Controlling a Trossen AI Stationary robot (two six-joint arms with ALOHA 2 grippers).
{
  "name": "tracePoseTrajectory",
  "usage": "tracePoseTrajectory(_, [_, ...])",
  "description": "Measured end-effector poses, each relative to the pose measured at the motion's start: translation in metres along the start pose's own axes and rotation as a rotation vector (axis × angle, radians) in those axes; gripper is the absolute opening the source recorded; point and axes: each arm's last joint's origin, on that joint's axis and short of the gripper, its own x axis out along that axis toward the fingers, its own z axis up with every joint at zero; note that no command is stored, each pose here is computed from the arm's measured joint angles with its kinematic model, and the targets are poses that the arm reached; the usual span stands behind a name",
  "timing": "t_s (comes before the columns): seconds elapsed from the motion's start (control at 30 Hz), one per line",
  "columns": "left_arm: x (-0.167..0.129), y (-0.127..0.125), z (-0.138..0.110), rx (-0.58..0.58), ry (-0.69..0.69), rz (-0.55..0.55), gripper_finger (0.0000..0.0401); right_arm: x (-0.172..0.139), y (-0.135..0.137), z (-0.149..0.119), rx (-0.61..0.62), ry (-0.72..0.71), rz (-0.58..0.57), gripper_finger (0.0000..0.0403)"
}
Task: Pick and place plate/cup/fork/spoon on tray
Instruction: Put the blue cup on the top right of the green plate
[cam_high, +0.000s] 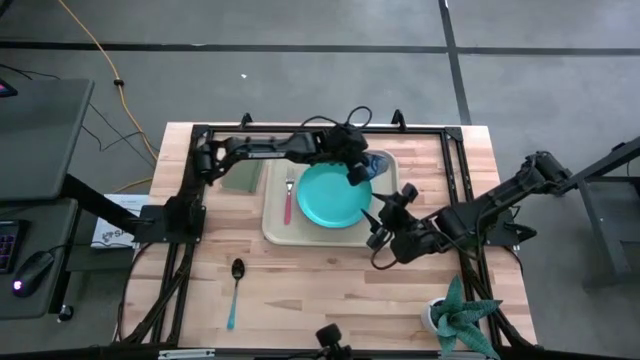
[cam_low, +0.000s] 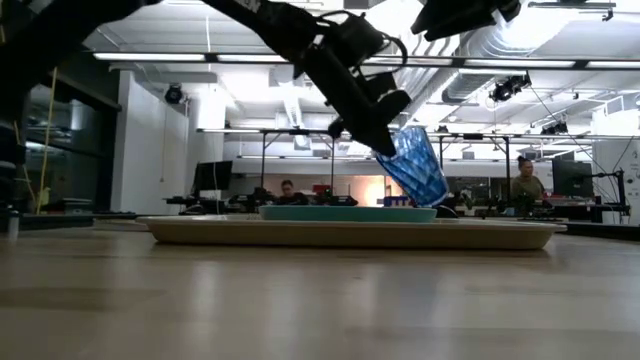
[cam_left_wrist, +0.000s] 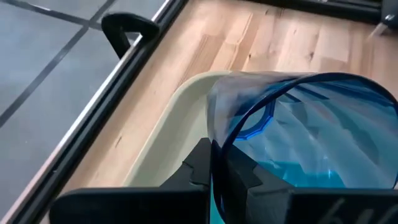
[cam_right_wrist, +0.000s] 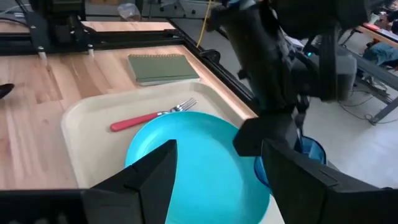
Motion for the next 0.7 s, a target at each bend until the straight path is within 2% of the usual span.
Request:
tracePoseTrajectory(0.2, [0.007,0.002,-0.007,0.006,0.070,0.002,0.0000,-0.004,0.002,-0.003,-0.001,0.006,0.011,0.0227])
tracePoseTrajectory(0.37, [0.005,0.014,-0.011,-0.027,0.147,-0.017,0.0000,-0.006,0.004,-0.005,0.002,0.007,0.019,0.0227])
tracePoseTrajectory(0.7, [0.007,0.027,-0.011,-0.082,0.149,-0.027,0.0000,-0.006,0.003,-0.006,0.006,0.012,0.016,0.0227])
